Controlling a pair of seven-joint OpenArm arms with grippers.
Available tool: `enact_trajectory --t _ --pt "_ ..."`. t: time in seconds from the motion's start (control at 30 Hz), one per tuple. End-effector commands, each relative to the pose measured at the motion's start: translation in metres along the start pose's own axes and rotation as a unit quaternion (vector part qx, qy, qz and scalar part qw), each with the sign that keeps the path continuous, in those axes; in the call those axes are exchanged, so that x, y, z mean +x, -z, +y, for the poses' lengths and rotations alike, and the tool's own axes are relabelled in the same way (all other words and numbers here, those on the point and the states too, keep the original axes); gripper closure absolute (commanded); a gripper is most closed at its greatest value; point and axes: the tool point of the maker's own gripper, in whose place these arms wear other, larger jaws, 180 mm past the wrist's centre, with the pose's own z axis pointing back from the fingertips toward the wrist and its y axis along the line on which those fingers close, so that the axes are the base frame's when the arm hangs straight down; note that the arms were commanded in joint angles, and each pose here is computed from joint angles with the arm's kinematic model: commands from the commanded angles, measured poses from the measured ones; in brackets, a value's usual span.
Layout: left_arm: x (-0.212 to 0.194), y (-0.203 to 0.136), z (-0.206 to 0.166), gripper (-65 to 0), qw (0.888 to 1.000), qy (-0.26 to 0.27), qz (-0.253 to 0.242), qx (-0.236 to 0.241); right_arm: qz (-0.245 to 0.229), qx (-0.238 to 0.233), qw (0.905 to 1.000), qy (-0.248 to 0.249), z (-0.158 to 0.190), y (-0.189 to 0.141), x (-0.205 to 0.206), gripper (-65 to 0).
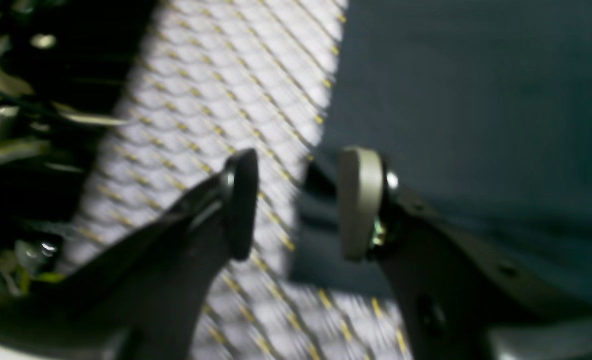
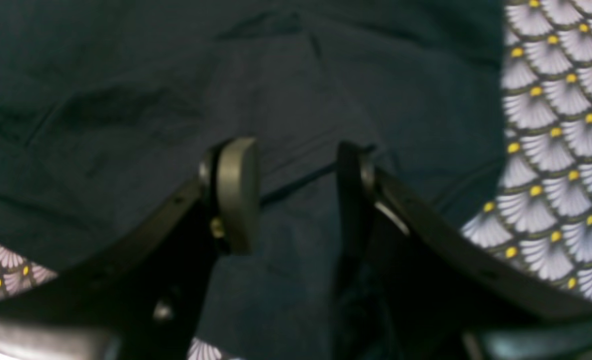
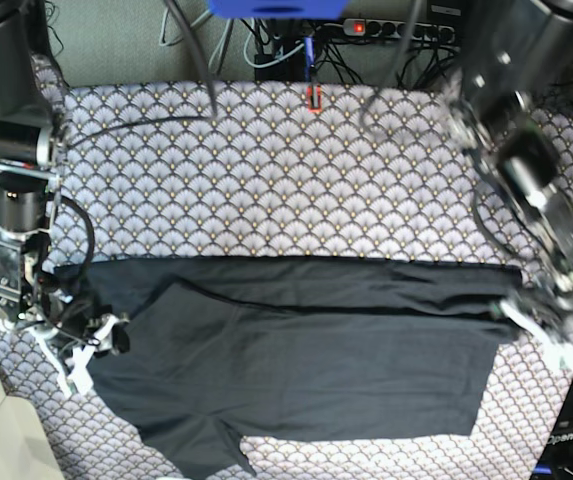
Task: Fold the T-shirt properly
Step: 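Lower the folded edge onto the shirt with both grippers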
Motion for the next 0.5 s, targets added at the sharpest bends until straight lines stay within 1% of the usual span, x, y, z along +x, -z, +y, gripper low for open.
enact_trajectory --t 0.0,0.1,0.2,0.3,0.47 --pt "0.008 -0.002 0.000 -25.9 1.000 0.002 -0.016 0.002 -0.037 -0.005 0.9993 -0.008 -0.007 -0.007 0.029 -26.9" --pt "-0.012 0.001 -0.009 -25.7 1.000 -0.001 0.000 -0.009 -0.035 -0.004 0.9994 -0.007 -0.006 -0.007 0.026 -26.9" --pt "-0.023 0.009 -0.024 -25.6 0.999 -0.012 -0.006 -0.030 -0.035 -0.004 0.9994 -0.007 -0.006 -0.007 0.026 -26.9" --pt "-0.033 0.017 -0.033 -25.6 0.999 -0.024 -0.003 -0.043 -0.035 -0.003 0.9994 -0.007 -0.005 -0.006 0.027 -26.9" --pt "-0.016 0.025 -0.039 -25.6 0.998 -0.035 -0.011 -0.055 -0.028 0.000 0.9996 -0.004 -0.002 -0.004 0.018 -26.9"
